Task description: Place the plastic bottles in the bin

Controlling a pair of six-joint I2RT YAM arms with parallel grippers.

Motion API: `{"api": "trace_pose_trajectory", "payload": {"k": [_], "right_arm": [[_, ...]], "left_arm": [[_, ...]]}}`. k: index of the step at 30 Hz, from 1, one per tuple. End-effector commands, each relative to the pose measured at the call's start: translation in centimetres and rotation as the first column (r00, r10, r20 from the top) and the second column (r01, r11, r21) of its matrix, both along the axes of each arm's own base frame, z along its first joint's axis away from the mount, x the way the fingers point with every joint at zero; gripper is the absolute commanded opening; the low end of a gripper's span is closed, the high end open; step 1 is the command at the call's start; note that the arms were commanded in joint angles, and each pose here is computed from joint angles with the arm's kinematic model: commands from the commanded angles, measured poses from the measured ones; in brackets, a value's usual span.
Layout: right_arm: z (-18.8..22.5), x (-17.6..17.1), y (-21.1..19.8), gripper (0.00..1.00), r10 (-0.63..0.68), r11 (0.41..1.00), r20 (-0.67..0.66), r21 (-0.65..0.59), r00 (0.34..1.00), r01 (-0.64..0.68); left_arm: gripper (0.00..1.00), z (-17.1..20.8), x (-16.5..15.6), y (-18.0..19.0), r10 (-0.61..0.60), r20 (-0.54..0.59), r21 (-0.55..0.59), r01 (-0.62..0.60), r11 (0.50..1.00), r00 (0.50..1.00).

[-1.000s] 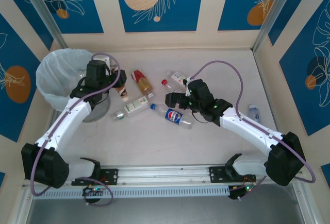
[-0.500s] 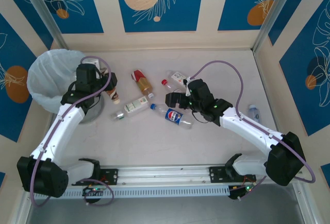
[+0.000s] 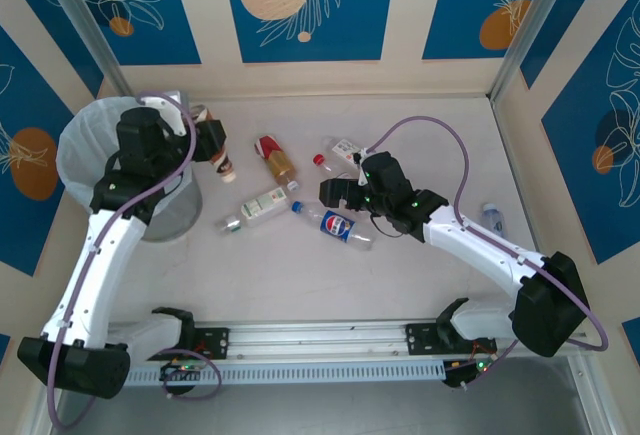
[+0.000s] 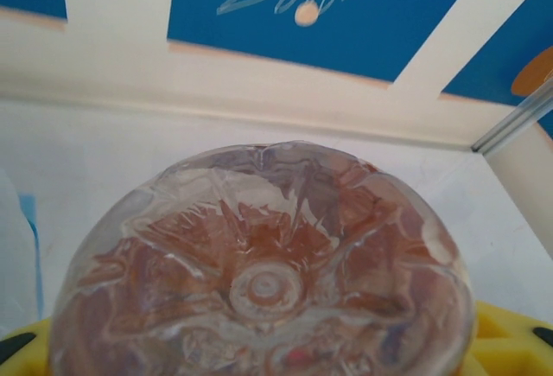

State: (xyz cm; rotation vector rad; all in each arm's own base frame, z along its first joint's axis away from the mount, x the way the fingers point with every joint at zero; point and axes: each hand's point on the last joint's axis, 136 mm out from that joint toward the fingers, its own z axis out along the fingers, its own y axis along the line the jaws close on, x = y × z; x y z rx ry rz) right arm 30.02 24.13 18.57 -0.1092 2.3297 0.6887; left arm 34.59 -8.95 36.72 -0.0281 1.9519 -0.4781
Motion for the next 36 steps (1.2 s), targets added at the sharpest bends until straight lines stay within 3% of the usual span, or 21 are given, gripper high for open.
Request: {"api": "trace_pose_trajectory", "payload": {"k": [1, 8, 14, 18, 21, 30, 36], "right_arm": [[1.0, 0.6, 0.1, 1.0, -0.017, 1.0, 0.008, 0.015, 1.0, 0.017], [0.9, 0.6, 0.0, 1.0, -0.022, 1.0, 0.004, 0.013, 1.0, 0.022], [1.0, 0.6, 0.0, 1.0, -0.026, 1.0, 0.005, 0.017, 1.0, 0.026], [0.9, 0.6, -0.1, 1.0, -0.026, 1.0, 0.007, 0.014, 1.0, 0.026], [0.8, 0.5, -0.2, 0.99, -0.028, 1.0, 0.005, 0.012, 1.0, 0.028], [0.7, 0.4, -0.5, 0.99, -0.032, 0.999, 0.006, -0.002, 0.999, 0.032], [0.6, 0.4, -0.8, 1.0, -0.041, 0.999, 0.007, -0.009, 0.999, 0.041]], "left_arm": [[0.48, 3.7, -0.3, 2.3, 0.087, 0.108, 0.077, -0.095, 0.993, 0.99], [0.48, 8.5, -0.1, 6.5, 0.263, 0.287, 0.139, -0.311, 0.94, 0.921], [0.48, 10.1, 0.2, 10.0, 0.406, 0.338, 0.168, -0.479, 0.861, 0.849], [0.48, 9.8, 0.1, 13.7, 0.551, 0.321, 0.187, -0.622, 0.76, 0.77], [0.49, 8.6, 0.3, 15.4, 0.607, 0.285, 0.181, -0.664, 0.726, 0.742], [0.48, 2.5, 1.8, 18.8, 0.692, 0.103, 0.184, -0.697, 0.693, 0.715], [0.48, -1.4, 2.5, 20.0, 0.697, -0.025, 0.146, -0.687, 0.712, 0.717]]}}
